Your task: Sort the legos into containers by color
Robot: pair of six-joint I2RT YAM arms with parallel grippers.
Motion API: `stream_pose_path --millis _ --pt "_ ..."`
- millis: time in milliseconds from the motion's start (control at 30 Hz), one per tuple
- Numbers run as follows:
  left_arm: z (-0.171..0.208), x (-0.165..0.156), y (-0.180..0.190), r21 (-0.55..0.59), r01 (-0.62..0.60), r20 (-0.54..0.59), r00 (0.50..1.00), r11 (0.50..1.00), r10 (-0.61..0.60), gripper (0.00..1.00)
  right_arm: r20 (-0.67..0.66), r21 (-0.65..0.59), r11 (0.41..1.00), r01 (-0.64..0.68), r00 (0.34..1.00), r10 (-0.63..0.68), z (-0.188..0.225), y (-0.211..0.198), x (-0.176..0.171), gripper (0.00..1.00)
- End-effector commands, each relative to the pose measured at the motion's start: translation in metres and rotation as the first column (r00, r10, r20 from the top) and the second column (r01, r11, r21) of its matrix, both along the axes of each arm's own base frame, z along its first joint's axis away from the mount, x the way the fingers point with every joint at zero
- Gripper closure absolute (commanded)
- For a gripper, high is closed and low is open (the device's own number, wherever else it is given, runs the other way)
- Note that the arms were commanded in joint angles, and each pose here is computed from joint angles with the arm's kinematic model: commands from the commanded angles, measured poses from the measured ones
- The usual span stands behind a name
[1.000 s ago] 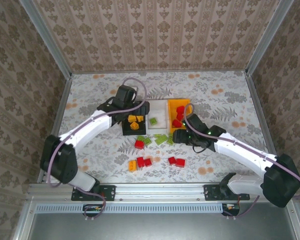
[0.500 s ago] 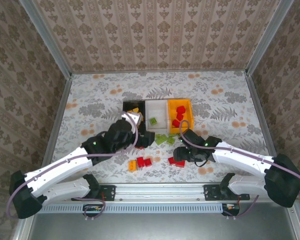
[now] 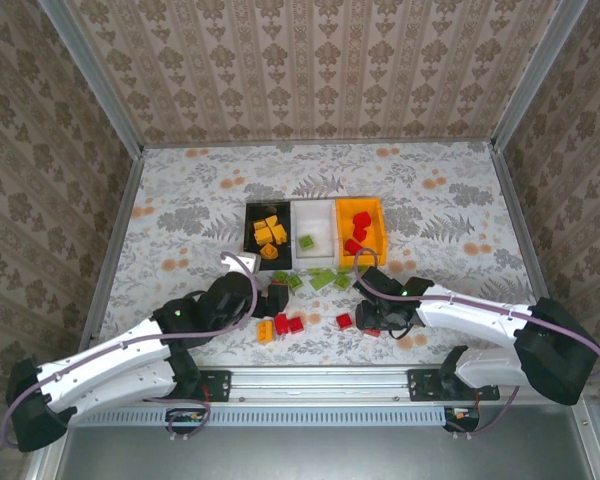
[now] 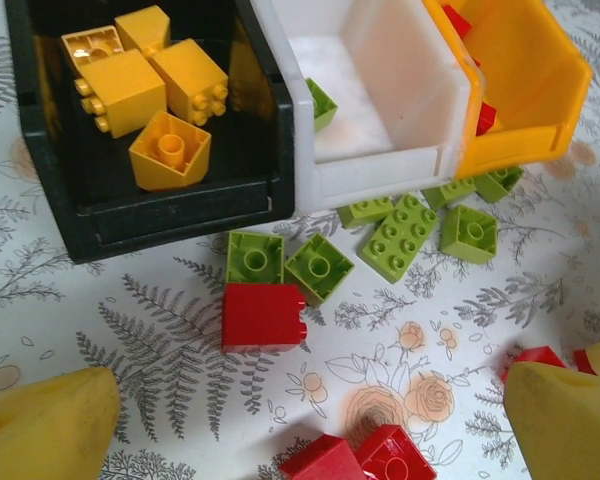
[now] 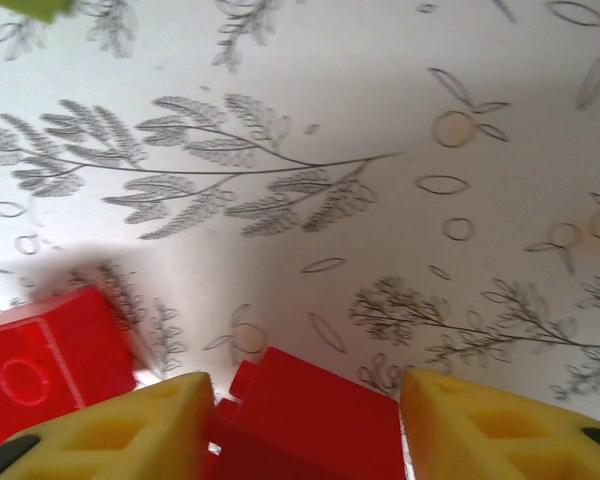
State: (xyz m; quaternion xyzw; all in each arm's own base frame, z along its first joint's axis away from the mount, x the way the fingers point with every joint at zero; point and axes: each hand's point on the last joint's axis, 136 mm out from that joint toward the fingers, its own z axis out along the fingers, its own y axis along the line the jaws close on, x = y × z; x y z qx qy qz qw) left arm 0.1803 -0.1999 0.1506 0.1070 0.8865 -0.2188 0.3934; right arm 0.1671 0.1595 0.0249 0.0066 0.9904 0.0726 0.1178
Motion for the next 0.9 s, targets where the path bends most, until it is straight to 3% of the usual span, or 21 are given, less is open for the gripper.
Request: stream_pose_path --millis 0,233,433,700,867 --pt "0.001 0.002 0.012 0.000 -0.059 0.011 0.998 0.998 0.059 0.00 -0.003 -0.085 0.996 0.031 1.000 -0.031 -0.005 -0.022 -0.007 0.49" --pt "-0.002 0.002 0.016 0.027 -0.067 0.014 0.998 0.997 0.067 0.00 0.040 -0.015 1.000 0.004 0.999 -0.003 0.006 -0.006 0.002 0.68" --pt "-0.008 0.002 0.022 0.049 -0.085 0.009 0.996 0.995 0.085 0.00 0.174 0.016 0.999 -0.027 0.984 0.024 0.063 0.002 0.030 0.72" --pt "-0.014 0.000 0.030 0.046 -0.108 -0.004 0.994 0.993 0.109 0.00 0.382 0.080 0.984 0.158 0.907 -0.177 0.126 -0.014 0.133 0.70" --pt "-0.017 -0.004 0.036 0.049 -0.117 -0.023 0.993 0.992 0.118 0.00 0.423 0.041 0.969 0.245 0.874 -0.239 0.128 -0.019 0.199 0.68"
